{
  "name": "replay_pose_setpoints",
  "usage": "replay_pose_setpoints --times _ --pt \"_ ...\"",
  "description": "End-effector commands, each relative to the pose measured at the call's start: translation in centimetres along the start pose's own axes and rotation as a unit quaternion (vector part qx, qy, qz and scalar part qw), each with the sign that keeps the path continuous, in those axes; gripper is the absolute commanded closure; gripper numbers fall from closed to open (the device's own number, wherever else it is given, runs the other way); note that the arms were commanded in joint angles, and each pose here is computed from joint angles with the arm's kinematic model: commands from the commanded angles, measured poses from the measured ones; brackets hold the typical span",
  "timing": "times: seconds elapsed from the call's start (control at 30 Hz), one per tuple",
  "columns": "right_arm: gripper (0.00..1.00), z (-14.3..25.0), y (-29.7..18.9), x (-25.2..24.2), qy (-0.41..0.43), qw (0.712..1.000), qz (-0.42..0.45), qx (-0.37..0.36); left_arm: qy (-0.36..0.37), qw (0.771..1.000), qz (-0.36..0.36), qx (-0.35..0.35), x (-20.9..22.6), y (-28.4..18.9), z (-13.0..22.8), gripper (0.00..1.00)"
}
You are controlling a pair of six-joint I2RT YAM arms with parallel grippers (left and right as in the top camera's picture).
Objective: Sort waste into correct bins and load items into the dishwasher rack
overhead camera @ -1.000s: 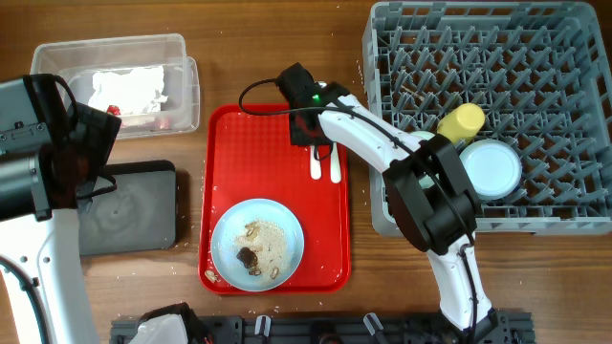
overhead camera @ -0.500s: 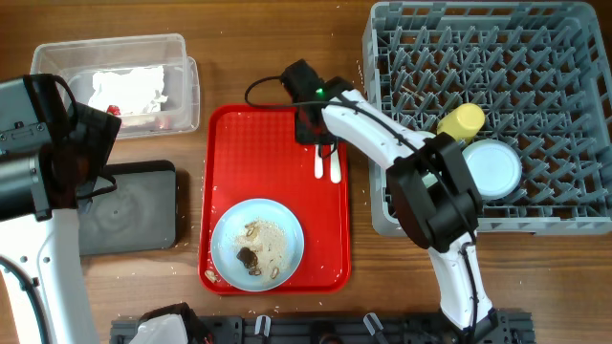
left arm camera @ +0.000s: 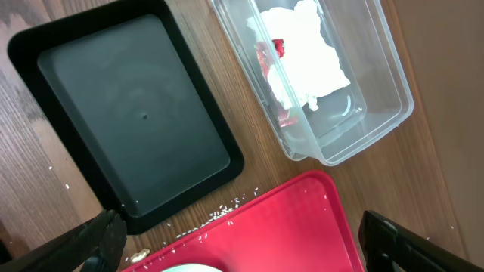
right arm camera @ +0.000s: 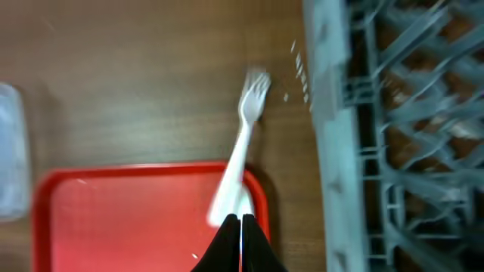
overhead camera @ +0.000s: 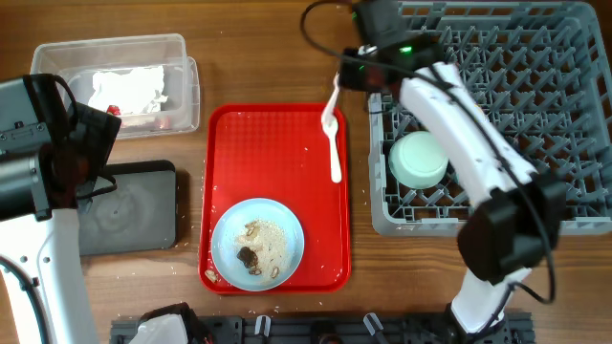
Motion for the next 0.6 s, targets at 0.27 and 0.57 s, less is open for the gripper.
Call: replay_pose_setpoints --times 0.27,0.57 --pt "0.96 -3.7 -4.5 -2.7 -0.002 0.996 -0.078 -0.031 -0.011 1.000 -0.002 -0.009 0.2 -0.2 -0.3 0.00" --pt "0.66 0.7 -0.4 1.7 -0.034 0.997 -0.063 0.022 -0.011 1.000 -0.002 -0.009 0.2 -0.2 -0.3 0.00"
Point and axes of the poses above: each gripper's point midway between its finger pads, its own y axis out along the fingers, its own x axis along the line the jaws close on, z = x × y, the point moved 4 cm from there along -y, back along the fingers, and after that the axes turned 3 degrees about y, right-handed, at the moved point
